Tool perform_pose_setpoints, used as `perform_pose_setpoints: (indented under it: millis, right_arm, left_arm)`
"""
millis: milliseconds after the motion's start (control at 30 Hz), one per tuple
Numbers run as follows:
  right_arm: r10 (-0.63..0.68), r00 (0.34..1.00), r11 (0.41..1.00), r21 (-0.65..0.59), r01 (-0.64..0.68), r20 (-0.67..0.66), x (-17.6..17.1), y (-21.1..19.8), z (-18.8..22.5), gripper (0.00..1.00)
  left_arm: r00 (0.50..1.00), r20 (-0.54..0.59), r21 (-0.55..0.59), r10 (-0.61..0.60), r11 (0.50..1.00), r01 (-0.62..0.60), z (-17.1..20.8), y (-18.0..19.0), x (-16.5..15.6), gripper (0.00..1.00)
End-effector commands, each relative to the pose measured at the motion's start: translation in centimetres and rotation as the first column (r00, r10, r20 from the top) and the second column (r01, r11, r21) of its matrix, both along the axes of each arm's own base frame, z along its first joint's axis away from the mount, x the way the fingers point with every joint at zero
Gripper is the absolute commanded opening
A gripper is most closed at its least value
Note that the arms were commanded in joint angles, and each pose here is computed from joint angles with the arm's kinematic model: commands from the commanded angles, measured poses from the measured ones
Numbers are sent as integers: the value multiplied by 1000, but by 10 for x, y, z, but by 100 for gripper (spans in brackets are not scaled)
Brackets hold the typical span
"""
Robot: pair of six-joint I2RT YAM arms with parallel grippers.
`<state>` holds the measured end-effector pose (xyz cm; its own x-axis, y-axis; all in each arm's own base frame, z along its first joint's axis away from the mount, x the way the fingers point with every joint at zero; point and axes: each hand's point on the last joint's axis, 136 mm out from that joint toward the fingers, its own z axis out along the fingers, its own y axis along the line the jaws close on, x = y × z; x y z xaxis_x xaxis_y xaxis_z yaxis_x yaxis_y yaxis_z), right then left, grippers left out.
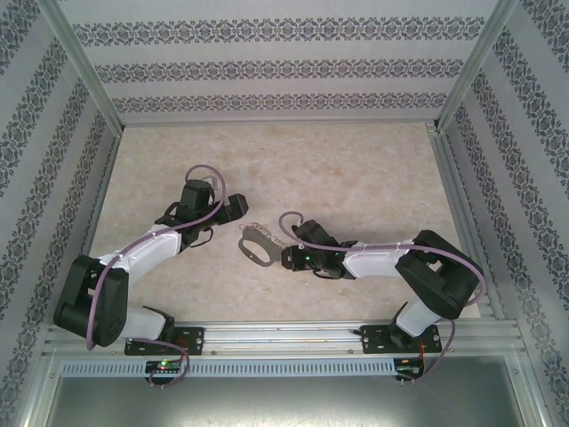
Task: Put the keys on the keyring
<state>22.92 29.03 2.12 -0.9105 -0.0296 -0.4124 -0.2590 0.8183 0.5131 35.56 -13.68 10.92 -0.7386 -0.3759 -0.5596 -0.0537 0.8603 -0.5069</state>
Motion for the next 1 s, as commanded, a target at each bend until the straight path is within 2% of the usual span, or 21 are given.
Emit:
perform_pose_setpoints:
  millis: [0, 767, 967]
  right_arm:
    - [31, 999, 999, 19, -32, 23, 3, 11, 5, 28]
    - [32, 999, 999, 0, -32, 43, 10, 12, 4, 13]
    - [29, 999, 1000, -3, -29, 46, 12, 10, 4, 2]
  left_arm:
    - [999, 37, -24, -12, 1000, 13, 12, -10, 8, 100]
    - [999, 33, -26, -24, 999, 25, 8, -16, 10, 100]
    - [999, 33, -28, -30, 999, 31, 8, -18, 11, 100]
